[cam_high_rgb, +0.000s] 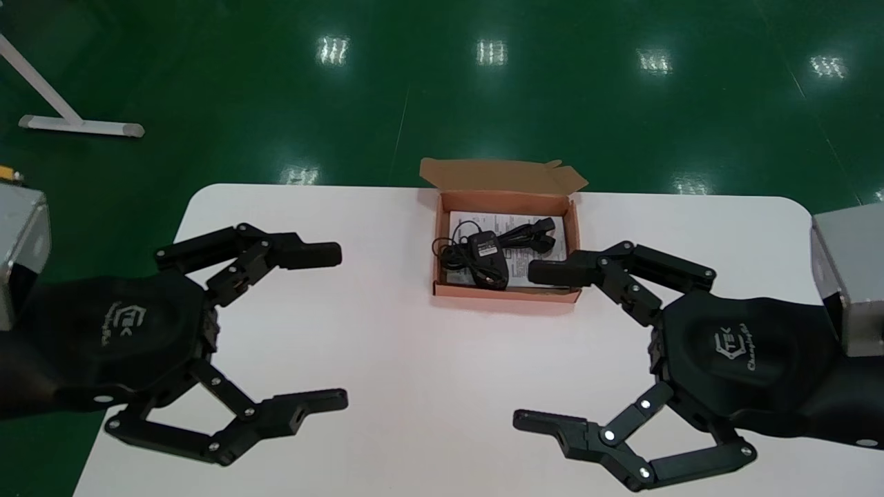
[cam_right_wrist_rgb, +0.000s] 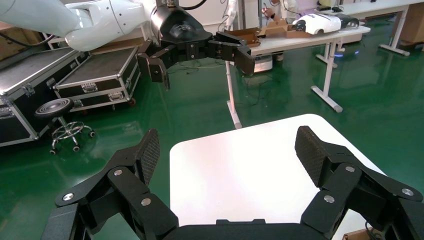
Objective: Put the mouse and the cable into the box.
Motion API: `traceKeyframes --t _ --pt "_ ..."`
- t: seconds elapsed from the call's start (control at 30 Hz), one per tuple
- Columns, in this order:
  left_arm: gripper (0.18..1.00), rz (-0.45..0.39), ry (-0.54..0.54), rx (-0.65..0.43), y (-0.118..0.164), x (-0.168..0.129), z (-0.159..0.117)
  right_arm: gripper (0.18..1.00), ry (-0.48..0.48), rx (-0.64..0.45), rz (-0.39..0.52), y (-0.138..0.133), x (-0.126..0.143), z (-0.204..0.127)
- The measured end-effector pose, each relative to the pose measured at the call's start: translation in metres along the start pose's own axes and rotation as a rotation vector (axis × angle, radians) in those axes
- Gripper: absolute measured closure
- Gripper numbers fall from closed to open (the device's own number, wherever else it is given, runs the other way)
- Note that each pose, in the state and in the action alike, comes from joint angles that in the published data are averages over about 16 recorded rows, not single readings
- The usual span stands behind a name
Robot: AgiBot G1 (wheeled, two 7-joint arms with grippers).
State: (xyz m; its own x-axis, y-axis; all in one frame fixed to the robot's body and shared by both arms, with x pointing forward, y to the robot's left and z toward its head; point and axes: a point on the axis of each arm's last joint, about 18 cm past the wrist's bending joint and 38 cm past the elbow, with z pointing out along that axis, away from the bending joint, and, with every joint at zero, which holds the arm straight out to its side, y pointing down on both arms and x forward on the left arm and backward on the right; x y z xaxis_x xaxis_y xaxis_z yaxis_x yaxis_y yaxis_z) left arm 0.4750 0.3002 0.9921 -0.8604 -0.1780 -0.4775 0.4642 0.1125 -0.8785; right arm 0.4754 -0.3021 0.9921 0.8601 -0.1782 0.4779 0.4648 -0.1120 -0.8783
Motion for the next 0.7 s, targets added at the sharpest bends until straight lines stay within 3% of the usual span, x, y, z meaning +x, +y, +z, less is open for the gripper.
traceKeyframes --t 0.7 --pt "0.184 0.000 0.000 0.000 0.0002 -0.0003 0.0002 0.178 0.002 -0.001 -0.001 0.0001 0.0005 -0.0001"
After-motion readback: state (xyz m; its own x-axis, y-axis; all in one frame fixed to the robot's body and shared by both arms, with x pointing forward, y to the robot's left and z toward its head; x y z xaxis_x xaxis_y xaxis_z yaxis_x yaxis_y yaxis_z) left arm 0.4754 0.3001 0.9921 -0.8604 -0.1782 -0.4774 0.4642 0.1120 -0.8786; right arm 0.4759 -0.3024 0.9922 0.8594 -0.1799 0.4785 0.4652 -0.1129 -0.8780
